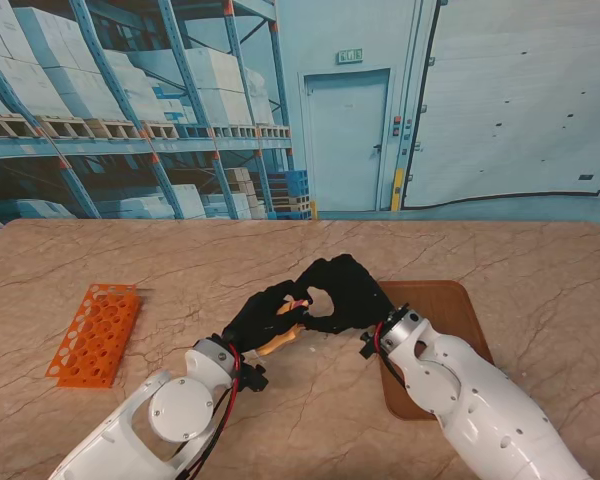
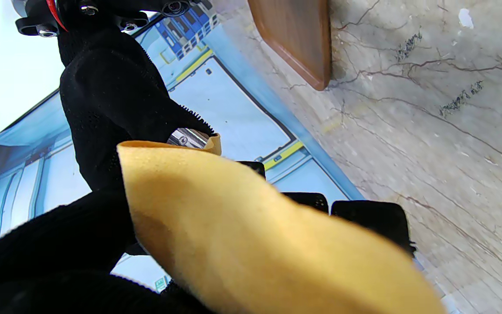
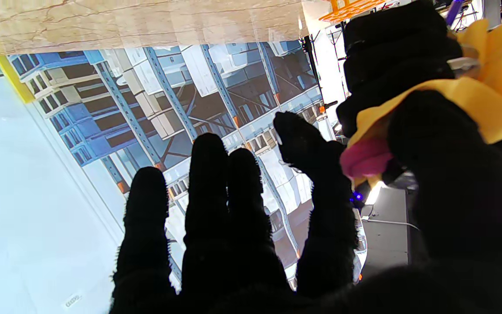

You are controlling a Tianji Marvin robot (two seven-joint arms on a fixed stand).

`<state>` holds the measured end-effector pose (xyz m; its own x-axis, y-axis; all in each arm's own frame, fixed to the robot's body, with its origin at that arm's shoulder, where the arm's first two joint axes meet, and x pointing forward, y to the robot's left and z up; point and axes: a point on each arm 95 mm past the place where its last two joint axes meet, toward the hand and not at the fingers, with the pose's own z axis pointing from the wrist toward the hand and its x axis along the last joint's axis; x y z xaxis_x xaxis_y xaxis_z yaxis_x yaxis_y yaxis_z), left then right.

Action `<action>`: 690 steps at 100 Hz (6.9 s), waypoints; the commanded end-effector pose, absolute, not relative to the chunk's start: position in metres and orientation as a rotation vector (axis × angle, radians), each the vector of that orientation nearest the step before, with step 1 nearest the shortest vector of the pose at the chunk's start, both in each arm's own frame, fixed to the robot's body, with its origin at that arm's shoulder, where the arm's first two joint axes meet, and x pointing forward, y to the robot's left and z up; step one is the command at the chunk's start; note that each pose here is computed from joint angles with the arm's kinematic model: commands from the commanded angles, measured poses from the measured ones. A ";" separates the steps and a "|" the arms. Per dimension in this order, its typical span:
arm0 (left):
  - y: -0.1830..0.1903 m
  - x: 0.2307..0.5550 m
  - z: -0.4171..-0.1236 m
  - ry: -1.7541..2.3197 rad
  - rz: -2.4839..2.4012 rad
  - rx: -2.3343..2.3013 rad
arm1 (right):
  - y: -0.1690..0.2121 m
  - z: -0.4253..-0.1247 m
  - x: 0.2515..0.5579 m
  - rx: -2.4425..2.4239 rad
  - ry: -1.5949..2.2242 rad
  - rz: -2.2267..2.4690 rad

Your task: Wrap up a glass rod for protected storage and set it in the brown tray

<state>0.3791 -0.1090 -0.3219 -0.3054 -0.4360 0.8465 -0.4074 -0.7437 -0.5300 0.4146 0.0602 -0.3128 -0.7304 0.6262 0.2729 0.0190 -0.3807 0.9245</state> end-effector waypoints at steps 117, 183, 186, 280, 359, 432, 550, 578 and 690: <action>-0.113 0.386 -0.314 1.047 -2.255 -1.880 | 0.017 -0.298 0.387 0.928 1.298 2.133; -0.135 0.416 -0.287 0.876 -2.304 -1.941 | 0.036 -0.321 0.409 1.355 1.274 2.035; -0.136 0.417 -0.286 0.866 -2.306 -1.939 | 0.038 -0.322 0.410 1.392 1.271 2.021; -0.145 0.421 -0.275 0.587 -2.341 -2.080 | 0.098 -0.331 0.419 2.262 1.150 2.061; -0.153 0.417 -0.282 0.557 -2.330 -2.172 | 0.110 -0.313 0.420 2.491 0.820 2.124; -0.147 0.415 -0.287 0.535 -2.331 -2.137 | 0.090 -0.309 0.412 2.505 0.653 2.152; -0.134 0.408 -0.298 0.667 -2.261 -2.080 | 0.065 -0.304 0.414 2.452 0.746 2.045; -0.120 0.407 -0.298 0.676 -2.267 -2.017 | 0.040 -0.289 0.411 2.244 0.777 2.132; -0.083 0.396 -0.304 0.916 -2.244 -1.845 | -0.088 -0.338 0.409 1.312 1.359 1.365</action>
<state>0.3985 -0.0849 -0.3023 -0.2674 -0.4330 0.8608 -0.2892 -0.8161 -0.5003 0.4143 -0.0838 -0.3243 -0.1783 0.9753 0.1304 0.0851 -0.1167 0.9895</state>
